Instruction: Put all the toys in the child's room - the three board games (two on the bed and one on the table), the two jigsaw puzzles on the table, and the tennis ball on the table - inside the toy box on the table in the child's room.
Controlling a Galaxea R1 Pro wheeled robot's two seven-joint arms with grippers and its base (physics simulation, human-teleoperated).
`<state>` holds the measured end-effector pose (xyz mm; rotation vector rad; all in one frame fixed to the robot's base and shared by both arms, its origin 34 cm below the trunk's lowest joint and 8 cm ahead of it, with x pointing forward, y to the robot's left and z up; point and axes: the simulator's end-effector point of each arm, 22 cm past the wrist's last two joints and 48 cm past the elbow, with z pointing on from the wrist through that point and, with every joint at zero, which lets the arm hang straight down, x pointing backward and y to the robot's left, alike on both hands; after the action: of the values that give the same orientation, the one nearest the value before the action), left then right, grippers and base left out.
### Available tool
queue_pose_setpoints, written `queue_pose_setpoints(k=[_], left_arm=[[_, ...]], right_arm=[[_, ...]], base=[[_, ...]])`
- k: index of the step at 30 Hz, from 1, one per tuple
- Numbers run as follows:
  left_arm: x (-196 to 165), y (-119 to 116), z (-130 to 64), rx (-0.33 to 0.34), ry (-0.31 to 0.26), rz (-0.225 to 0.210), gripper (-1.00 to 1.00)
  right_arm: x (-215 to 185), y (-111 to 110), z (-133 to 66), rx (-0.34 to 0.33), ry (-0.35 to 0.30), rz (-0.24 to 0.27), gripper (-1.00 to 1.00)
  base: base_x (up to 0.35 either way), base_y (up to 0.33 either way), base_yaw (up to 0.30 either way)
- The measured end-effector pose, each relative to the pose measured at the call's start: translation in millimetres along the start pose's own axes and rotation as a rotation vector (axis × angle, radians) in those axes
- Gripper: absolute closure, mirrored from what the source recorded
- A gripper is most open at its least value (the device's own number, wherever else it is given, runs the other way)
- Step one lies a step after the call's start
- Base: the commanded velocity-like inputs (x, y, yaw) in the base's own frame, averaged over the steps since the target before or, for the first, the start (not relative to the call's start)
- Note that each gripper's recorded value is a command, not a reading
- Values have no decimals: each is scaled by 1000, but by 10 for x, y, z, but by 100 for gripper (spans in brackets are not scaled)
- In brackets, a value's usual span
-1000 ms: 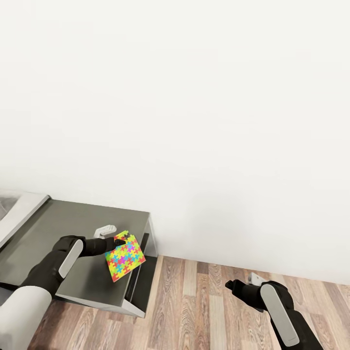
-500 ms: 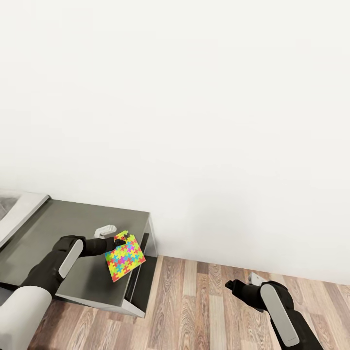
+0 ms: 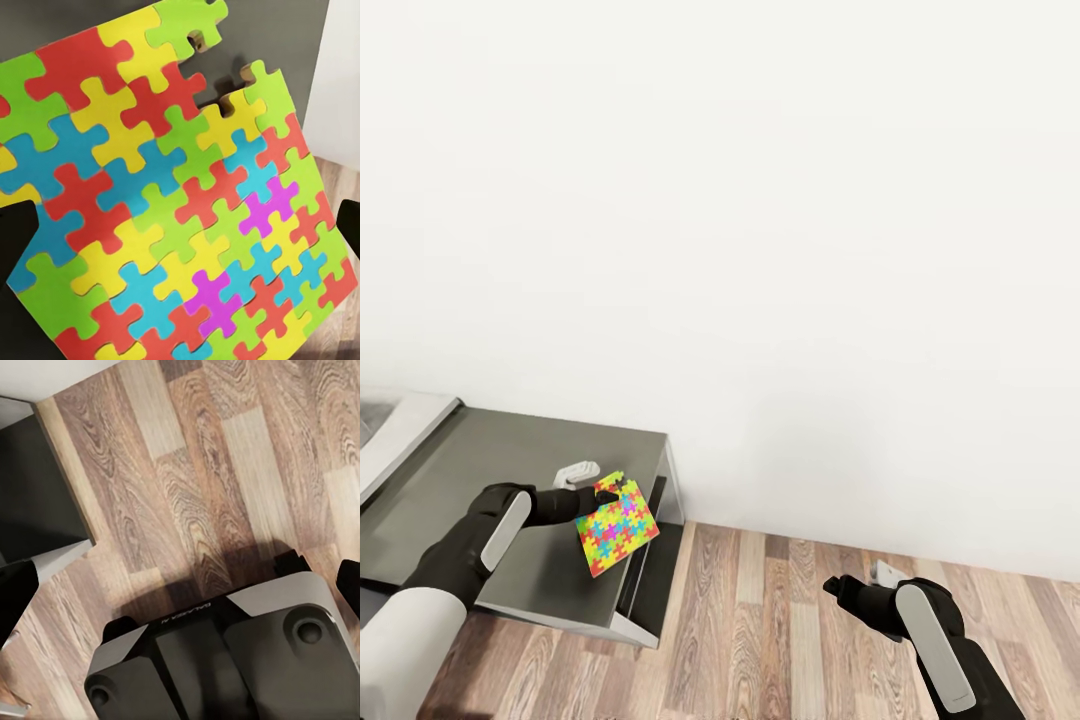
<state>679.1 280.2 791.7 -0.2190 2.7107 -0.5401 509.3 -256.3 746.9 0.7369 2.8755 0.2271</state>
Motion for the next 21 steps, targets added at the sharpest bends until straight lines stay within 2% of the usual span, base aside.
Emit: queue_pose_setpoints(k=[9, 21], left_arm=[[-33, 14, 12, -11, -8, 17, -100], [-31, -19, 16, 4, -7, 5, -100]], right_arm=[[25, -19, 32, 5, 8, 1, -100], [26, -21, 34, 5, 8, 1, -100]], base=[[0, -48, 0], [0, -48, 0]])
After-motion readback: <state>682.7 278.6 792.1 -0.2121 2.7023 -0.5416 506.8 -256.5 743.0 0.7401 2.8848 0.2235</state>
